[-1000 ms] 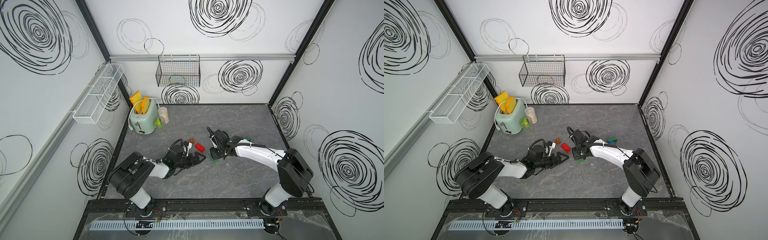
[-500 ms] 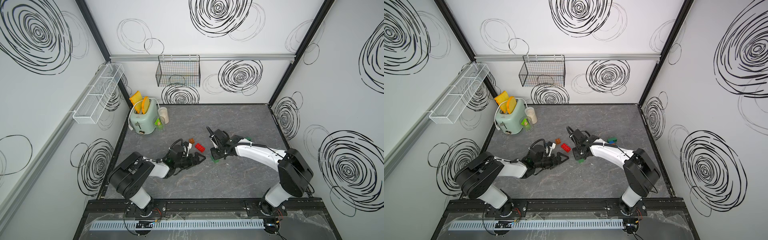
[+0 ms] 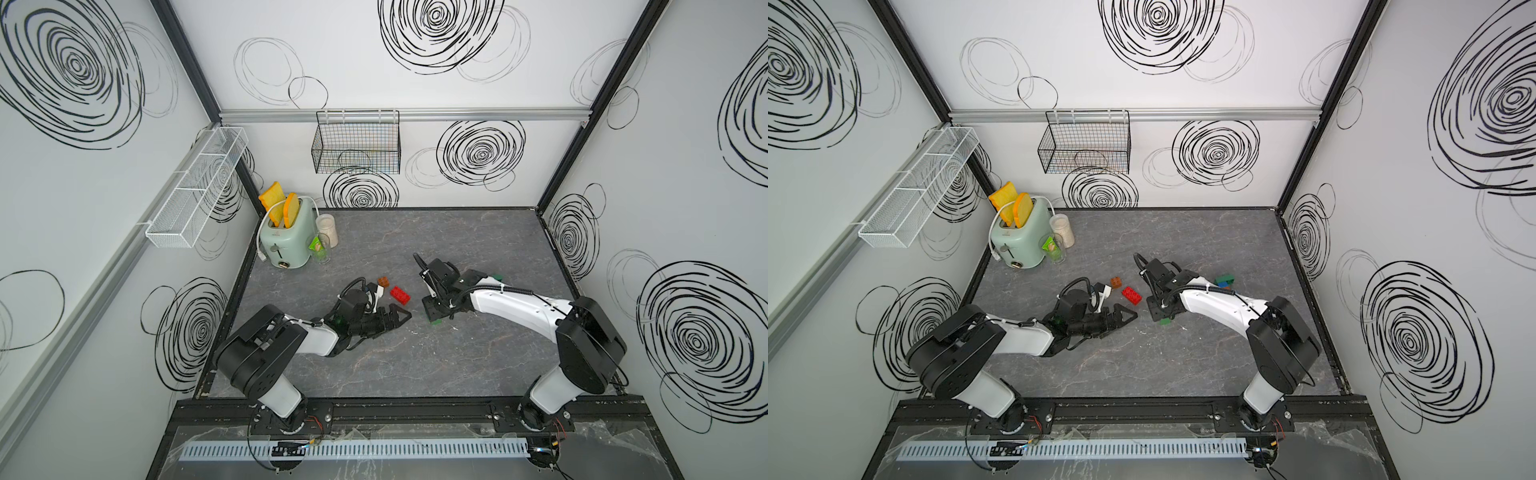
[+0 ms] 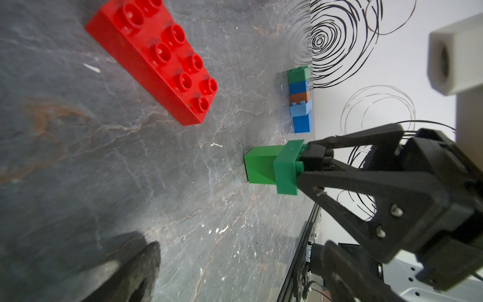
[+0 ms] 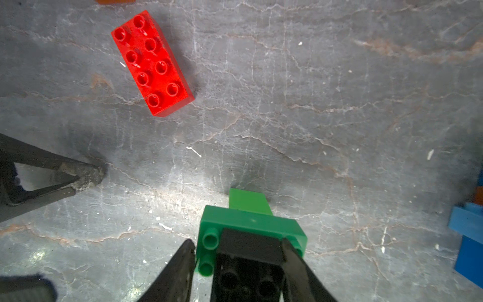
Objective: Assemble the letter f with lego
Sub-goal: Assemble the lego brick with the lego brick.
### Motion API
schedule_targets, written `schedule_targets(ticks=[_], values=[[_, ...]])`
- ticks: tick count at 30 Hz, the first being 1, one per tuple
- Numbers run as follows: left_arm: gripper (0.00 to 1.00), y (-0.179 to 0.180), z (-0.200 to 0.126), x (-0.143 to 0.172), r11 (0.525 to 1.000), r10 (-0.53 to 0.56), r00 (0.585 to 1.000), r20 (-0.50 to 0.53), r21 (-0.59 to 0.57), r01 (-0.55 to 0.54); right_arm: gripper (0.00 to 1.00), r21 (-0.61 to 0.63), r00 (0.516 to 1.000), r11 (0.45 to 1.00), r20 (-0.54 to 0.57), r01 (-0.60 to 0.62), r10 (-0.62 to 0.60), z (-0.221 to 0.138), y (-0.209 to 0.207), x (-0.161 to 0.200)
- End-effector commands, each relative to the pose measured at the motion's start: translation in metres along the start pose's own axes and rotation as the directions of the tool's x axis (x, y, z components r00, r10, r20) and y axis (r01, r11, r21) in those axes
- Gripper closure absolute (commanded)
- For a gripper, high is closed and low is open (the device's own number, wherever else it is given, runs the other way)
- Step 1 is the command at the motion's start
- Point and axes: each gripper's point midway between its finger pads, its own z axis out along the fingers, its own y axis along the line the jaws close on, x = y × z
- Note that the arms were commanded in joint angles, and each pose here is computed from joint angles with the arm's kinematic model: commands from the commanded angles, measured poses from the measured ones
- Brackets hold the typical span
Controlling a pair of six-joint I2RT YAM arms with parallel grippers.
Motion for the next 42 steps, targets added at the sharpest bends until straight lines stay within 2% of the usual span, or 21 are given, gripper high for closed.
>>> schedule_targets(ticks=[1, 20, 32, 42], values=[[0.02, -0.019, -0.002, -0.011, 0.998, 0.038, 0.999, 0.035, 0.042, -0.040, 0.46, 0.013, 0.999, 1.000, 0.039, -0.002, 0.001, -0.012, -0.003, -0.013], [0.02, -0.022, -0.005, -0.008, 0.999, 0.034, 0.999, 0.024, 0.024, -0.035, 0.46, 0.029, 0.999, 0.999, 0.035, -0.026, 0.025, -0.020, -0.004, -0.015], [0.02, -0.051, -0.018, -0.010, 0.995, 0.052, 0.998, 0.034, 0.088, -0.055, 0.51, 0.024, 0.999, 0.999, 0.009, -0.033, 0.033, -0.017, -0.002, -0.010], [0.02, -0.044, -0.018, -0.007, 0.997, 0.040, 0.999, 0.025, 0.069, -0.042, 0.54, 0.022, 0.999, 0.999, -0.007, -0.036, 0.036, -0.013, 0.000, -0.006]])
